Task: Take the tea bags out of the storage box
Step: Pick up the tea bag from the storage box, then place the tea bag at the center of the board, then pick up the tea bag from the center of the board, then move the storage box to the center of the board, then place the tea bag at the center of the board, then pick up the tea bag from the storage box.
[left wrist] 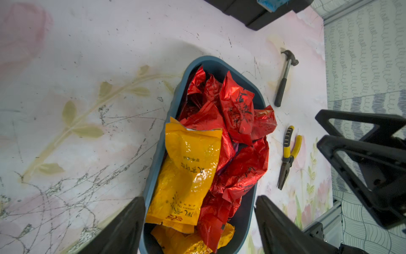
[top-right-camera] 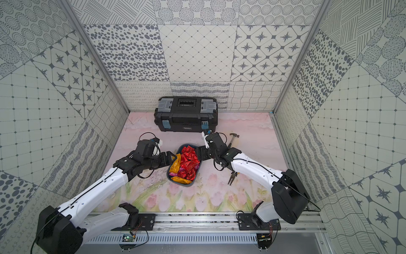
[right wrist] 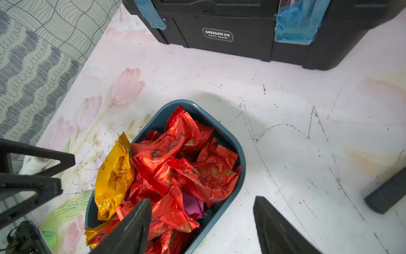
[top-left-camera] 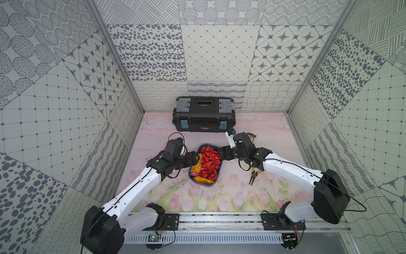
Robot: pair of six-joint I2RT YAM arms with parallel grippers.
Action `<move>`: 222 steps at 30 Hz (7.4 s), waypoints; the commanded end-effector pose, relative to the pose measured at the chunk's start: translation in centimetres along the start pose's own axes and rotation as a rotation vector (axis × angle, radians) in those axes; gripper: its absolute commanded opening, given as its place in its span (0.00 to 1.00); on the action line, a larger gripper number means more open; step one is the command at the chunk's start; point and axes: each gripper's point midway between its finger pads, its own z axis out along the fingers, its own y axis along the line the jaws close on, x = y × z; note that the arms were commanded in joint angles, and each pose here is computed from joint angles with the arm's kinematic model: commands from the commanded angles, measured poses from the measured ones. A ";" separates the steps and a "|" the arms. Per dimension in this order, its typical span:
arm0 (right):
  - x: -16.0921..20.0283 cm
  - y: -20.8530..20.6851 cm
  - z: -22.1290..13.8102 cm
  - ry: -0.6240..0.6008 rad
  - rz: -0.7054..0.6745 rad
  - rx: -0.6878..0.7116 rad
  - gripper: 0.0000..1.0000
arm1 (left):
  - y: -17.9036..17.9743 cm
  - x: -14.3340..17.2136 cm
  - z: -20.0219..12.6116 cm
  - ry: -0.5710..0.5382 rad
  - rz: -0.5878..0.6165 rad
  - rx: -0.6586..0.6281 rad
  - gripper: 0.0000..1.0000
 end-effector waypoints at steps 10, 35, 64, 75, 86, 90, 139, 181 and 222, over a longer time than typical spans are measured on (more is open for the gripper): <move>1.0 -0.7 -2.1 -0.030 0.087 0.007 0.77 | 1.4 2.4 3.2 0.182 0.217 -0.301 0.61; 0.3 -2.4 -6.0 -0.165 0.132 0.045 0.76 | -2.0 0.9 -2.9 0.095 0.231 -0.350 0.06; 12.3 -8.3 -10.7 0.139 0.545 0.287 0.73 | -14.3 15.4 11.0 0.236 0.241 -0.461 0.18; 12.8 -8.3 -11.5 0.156 0.514 0.278 0.73 | -16.7 13.1 7.7 0.167 0.209 -0.320 0.51; 13.9 -2.4 -7.2 0.388 0.389 0.115 0.63 | -9.4 3.5 -1.5 0.050 0.085 -0.209 0.50; 14.3 -1.2 -5.7 0.415 0.341 0.137 0.62 | -3.4 0.9 -3.6 0.084 0.040 -0.212 0.49; 8.6 -6.5 -3.9 0.310 0.493 0.230 0.00 | 4.9 0.4 7.2 0.302 0.409 -0.130 0.39; -0.6 -3.9 10.6 0.427 0.243 0.074 0.12 | 13.3 5.3 0.6 0.264 -0.002 -0.560 0.00; 4.1 11.9 9.6 0.589 0.501 0.071 0.37 | 11.5 3.8 -1.8 0.081 -0.238 -0.562 0.33</move>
